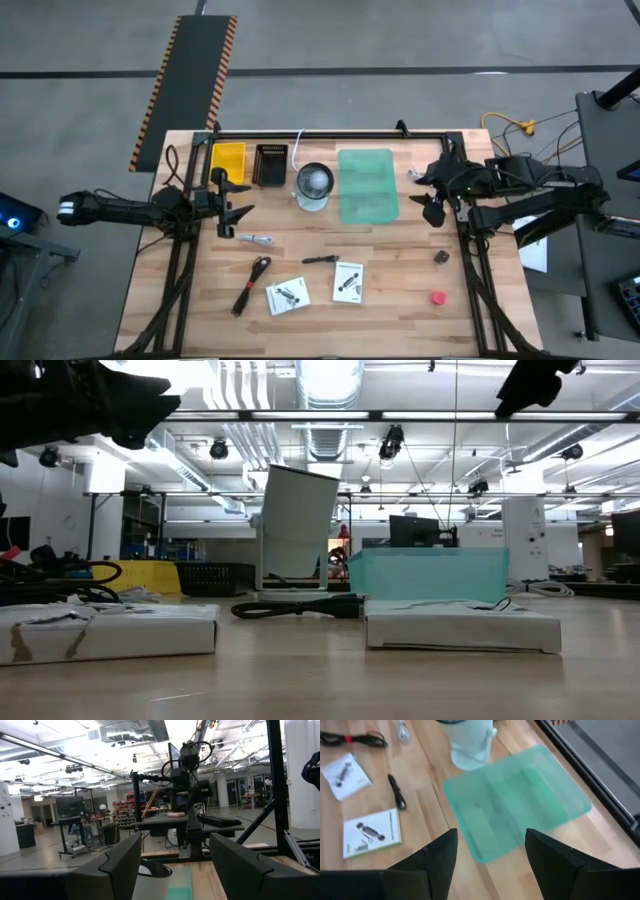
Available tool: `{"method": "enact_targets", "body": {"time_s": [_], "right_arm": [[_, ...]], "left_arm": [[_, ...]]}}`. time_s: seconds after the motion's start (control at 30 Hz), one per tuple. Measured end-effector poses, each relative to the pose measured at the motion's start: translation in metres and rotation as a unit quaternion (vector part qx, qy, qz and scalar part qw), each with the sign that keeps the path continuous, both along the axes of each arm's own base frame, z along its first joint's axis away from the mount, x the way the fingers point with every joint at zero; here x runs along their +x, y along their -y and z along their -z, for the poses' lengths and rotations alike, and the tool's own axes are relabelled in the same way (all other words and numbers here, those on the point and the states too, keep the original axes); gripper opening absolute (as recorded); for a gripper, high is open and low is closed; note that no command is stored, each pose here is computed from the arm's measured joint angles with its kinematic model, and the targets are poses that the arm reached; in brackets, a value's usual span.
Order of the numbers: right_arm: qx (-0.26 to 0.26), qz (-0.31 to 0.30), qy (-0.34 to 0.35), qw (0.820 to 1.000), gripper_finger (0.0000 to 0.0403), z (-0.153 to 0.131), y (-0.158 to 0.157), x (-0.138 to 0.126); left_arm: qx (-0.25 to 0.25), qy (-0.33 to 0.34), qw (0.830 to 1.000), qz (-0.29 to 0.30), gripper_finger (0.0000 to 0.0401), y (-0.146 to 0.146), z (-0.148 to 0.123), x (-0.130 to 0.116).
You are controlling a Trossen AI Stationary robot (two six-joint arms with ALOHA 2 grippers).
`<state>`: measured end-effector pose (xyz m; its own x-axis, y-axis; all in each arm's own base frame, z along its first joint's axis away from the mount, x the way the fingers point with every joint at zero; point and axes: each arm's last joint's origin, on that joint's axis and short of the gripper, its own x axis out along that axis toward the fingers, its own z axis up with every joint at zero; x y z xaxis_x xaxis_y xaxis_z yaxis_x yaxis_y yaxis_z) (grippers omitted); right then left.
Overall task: Pick and place items into bin
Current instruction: Put the black charger adapter into the yellow bin
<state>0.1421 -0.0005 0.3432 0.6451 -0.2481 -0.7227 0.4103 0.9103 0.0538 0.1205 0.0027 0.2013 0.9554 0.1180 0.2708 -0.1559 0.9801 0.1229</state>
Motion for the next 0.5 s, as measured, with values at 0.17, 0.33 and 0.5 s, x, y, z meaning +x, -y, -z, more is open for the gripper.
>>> {"method": "enact_targets", "body": {"time_s": [0.17,0.33,0.5], "right_arm": [[0.015,0.003,-0.036,0.999,0.0219,-0.002,-0.001,0.001],[0.077,-0.015,-0.071,0.994,0.0219,0.003,-0.004,0.005],[0.154,-0.045,-0.129,0.979,0.0219,0.021,-0.010,0.009]], "left_arm": [[0.000,0.007,1.000,0.000,0.0218,0.000,-0.001,-0.001],[-0.002,-0.005,1.000,0.001,0.0218,0.000,0.002,0.001],[-0.030,-0.003,1.000,0.009,0.0219,0.000,0.002,0.002]]}}
